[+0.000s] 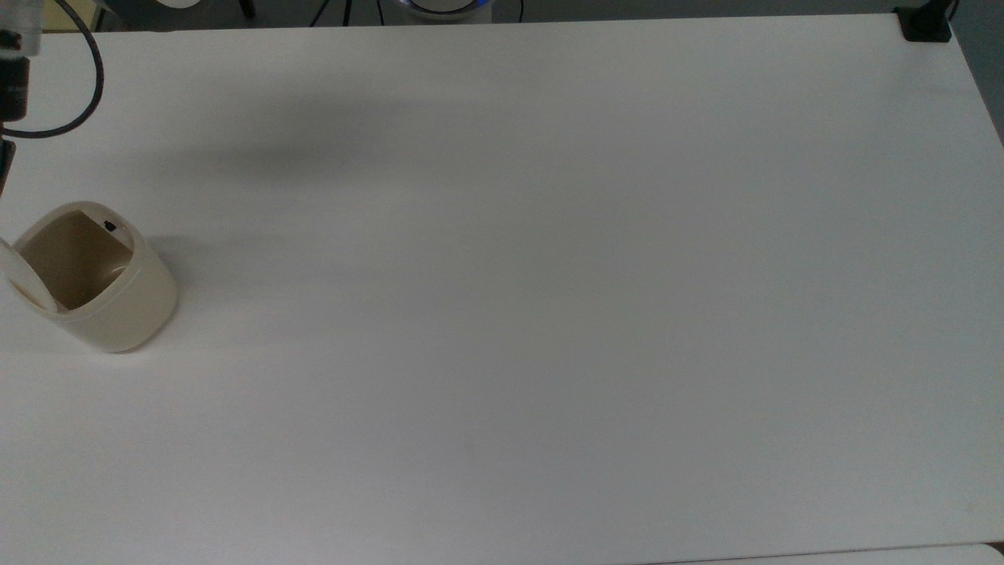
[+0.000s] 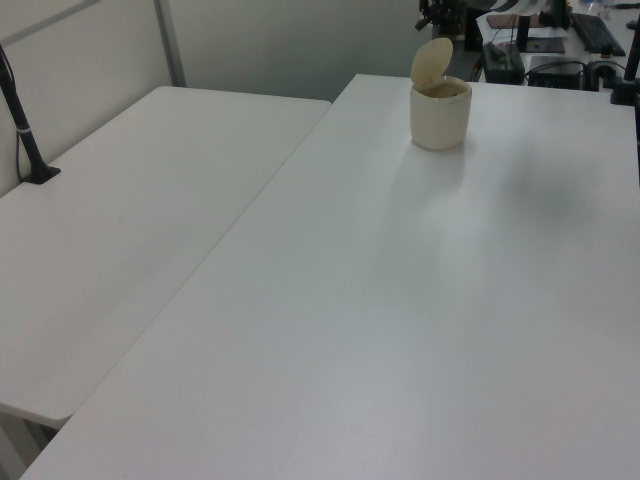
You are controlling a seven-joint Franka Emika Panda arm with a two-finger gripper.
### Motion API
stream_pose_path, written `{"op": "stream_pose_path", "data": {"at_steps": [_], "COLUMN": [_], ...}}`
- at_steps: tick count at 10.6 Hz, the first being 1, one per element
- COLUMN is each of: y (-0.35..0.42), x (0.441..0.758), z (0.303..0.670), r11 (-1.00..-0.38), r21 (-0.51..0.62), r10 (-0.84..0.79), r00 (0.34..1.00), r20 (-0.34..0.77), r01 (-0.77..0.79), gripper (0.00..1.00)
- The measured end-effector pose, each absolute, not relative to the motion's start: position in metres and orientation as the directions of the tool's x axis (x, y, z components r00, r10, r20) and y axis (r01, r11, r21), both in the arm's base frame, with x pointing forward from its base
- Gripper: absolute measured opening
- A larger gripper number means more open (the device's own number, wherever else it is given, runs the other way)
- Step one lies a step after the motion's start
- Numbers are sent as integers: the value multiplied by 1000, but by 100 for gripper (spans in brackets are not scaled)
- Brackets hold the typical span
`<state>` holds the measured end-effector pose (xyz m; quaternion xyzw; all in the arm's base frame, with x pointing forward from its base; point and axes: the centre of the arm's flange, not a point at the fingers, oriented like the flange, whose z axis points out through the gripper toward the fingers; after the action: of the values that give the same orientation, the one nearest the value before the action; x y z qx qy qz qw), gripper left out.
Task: Close the trash bin
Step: 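Lower the gripper onto the raised lid and push it down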
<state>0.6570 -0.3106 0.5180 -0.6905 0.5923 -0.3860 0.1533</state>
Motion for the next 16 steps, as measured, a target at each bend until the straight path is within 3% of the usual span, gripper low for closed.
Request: {"op": "stream_pose_path", "data": {"at_steps": [3, 7, 16], "y": [-311, -311, -301], "x": [648, 642, 634], "z": [498, 495, 446], "r11": [-295, -315, -432], "r21": [-623, -608, -493], "r10": [-926, -921, -884], "r00": [57, 79, 245], "r20": [373, 382, 398], "r01": [-725, -729, -755], "gripper": [1, 1, 1]}}
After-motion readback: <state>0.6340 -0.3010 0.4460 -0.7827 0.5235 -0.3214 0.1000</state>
